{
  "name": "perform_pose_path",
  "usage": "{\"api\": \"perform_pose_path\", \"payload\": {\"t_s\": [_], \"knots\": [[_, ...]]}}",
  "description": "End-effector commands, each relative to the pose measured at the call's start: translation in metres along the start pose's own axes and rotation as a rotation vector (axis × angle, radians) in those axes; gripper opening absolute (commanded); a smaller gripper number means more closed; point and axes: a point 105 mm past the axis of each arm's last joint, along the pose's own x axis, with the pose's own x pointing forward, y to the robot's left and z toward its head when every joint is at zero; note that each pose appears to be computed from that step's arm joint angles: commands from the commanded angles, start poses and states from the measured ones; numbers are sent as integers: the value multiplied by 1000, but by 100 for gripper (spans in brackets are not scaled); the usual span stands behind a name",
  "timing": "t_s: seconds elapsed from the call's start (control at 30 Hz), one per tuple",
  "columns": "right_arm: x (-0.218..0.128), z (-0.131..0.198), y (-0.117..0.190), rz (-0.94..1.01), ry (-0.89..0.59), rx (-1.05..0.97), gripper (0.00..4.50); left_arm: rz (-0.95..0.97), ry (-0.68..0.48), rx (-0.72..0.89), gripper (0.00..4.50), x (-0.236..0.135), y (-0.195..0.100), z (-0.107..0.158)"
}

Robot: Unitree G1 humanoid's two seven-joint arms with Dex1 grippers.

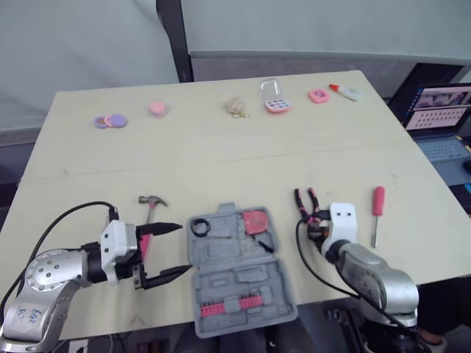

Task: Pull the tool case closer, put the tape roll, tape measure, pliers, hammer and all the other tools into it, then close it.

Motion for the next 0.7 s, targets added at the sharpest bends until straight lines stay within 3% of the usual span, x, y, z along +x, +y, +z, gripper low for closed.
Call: {"api": "perform_pose_path", "payload": {"t_s": [0.03,0.17,0.4,0.7], "knots": [[-3,0,2,17,4,-14,97,3,-30,35,450,2,1,11],[-11,17,0,45,-29,-91,97,35,-57,8,450,-4,6,15],[-40,61,8,257,-60,-437,97,80,-32,-64,450,-35,15,10],[-75,73,44,707,114,-866,97,102,-17,-57,450,-52,10,7]]}}
